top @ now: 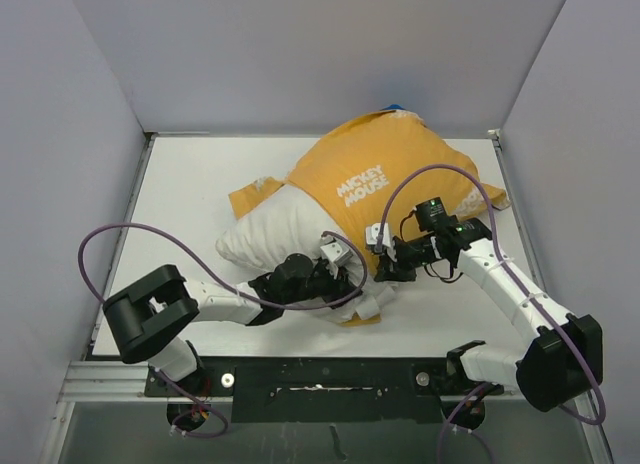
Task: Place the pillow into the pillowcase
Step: Stuff the pillow into the pillowcase.
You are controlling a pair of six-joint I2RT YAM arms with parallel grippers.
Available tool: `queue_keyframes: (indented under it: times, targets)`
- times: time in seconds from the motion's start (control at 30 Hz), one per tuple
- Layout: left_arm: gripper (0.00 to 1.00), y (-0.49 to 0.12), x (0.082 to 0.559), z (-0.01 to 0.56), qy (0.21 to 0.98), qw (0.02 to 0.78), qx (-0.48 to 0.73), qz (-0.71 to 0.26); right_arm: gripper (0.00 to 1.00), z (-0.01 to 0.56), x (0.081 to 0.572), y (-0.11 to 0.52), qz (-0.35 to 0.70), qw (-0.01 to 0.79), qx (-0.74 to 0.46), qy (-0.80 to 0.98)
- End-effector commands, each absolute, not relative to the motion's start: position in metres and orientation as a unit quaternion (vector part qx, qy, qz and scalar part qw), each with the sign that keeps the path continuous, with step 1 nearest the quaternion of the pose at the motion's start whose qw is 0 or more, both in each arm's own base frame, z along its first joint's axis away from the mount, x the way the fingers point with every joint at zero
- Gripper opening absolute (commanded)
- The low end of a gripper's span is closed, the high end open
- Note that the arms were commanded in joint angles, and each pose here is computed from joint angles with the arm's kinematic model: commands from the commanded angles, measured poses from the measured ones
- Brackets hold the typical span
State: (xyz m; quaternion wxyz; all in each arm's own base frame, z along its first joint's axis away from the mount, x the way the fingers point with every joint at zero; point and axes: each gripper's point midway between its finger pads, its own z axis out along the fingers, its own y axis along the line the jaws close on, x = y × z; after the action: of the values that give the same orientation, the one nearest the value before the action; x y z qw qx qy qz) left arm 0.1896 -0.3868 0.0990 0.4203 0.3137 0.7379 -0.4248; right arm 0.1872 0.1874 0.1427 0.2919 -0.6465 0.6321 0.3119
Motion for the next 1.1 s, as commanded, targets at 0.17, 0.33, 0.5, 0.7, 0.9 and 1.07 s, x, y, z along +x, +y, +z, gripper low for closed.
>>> queue_keyframes:
  times: [0.17,0.33,0.5,0.7,0.9,1.07]
  targets:
    - [0.71,-0.344,0.164,0.205,0.674,0.498,0.306,-0.451,0.02,0.156,0.207,0.155,0.331,0.28,-0.57,0.698]
    - [0.85,-0.259,0.174,0.234,0.758,0.476,0.214,-0.391,0.08,0.204,0.196,0.154,0.328,0.333,-0.619,0.631]
    - [0.91,-0.186,0.232,0.24,0.831,0.472,0.073,-0.286,0.08,0.216,0.198,0.151,0.289,0.336,-0.649,0.618]
    - [0.91,-0.18,0.295,0.211,0.849,0.442,0.023,-0.288,0.08,0.216,0.196,0.143,0.255,0.305,-0.676,0.621]
    - [0.6,-0.246,0.293,0.196,0.817,0.384,0.104,-0.417,0.01,0.213,0.216,0.134,0.199,0.303,-0.669,0.649]
    - [0.17,-0.283,0.273,0.169,0.813,0.342,0.116,-0.457,0.0,0.244,0.26,0.168,0.202,0.361,-0.638,0.649]
